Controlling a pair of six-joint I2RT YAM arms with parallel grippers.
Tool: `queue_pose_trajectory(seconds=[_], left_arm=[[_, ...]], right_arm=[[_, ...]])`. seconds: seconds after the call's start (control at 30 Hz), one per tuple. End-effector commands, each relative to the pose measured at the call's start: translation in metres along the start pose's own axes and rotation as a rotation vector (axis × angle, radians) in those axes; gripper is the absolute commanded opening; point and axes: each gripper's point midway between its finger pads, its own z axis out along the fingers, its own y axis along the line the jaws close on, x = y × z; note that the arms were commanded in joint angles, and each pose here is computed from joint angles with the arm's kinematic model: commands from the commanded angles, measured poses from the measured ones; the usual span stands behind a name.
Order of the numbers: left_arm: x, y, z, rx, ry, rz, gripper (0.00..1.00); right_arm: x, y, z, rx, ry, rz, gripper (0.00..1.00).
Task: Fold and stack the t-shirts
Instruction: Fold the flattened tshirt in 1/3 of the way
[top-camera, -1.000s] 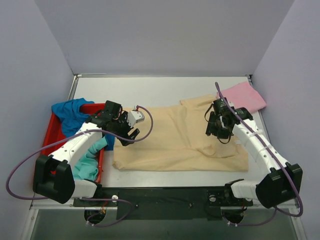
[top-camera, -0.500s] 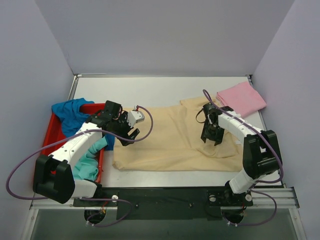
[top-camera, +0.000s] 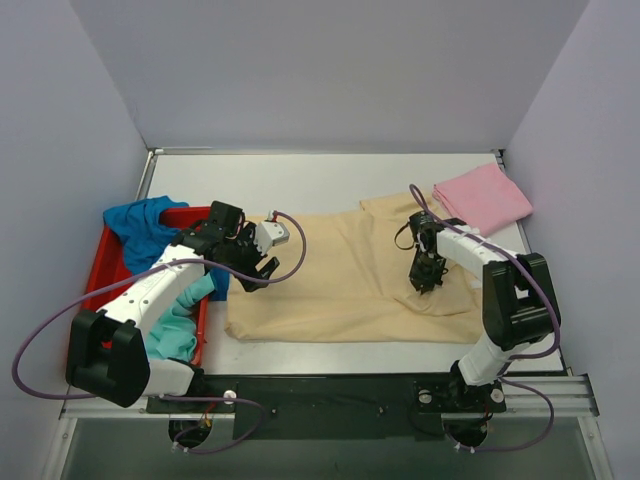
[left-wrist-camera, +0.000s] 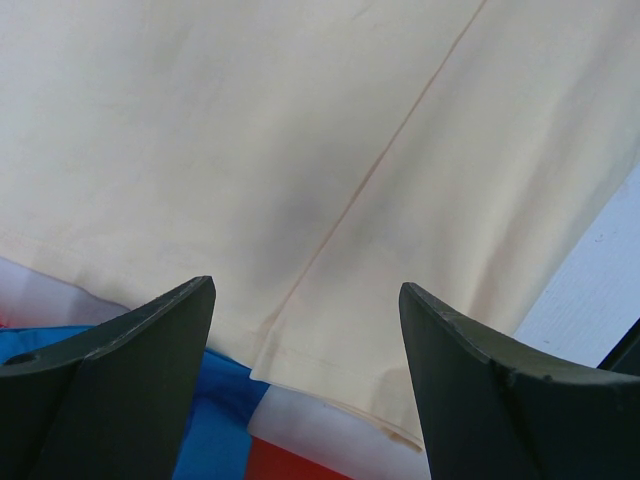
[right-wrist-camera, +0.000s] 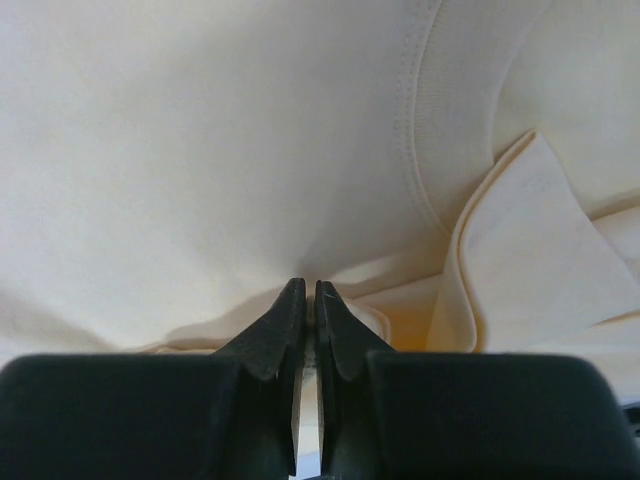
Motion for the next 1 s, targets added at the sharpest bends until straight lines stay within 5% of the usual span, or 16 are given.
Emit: queue_pose_trajectory(seconds=[0.0, 0.27, 0.8, 0.87, 0.97], left_arm=[[-0.011, 0.005, -0.002, -0.009, -0.038, 0.015, 0.85], [-0.011, 0.006, -0.003, -0.018, -0.040, 0.017, 0.85], [-0.009, 0.008, -0.003, -0.029, -0.031, 0.015, 0.85], [-0.009, 0.008, -0.002, -0.029, -0.033, 0.015, 0.85], [-0.011, 0.009, -0.002, -0.032, -0.036, 0.017, 0.86]], right_arm=[[-0.008, -0.006, -0.009, 0.020, -0.044, -0.003, 0.00], [-0.064, 0.022, -0.033, 0.043, -0.240, -0.111, 0.00], [-0.071, 0.079, -0.018, -0.102, -0.360, -0.131, 0.00], [-0.062, 0.090, -0.014, -0.195, -0.356, -0.137, 0.05], [-0.047, 0.097, -0.011, -0.267, -0.291, -0.183, 0.36]])
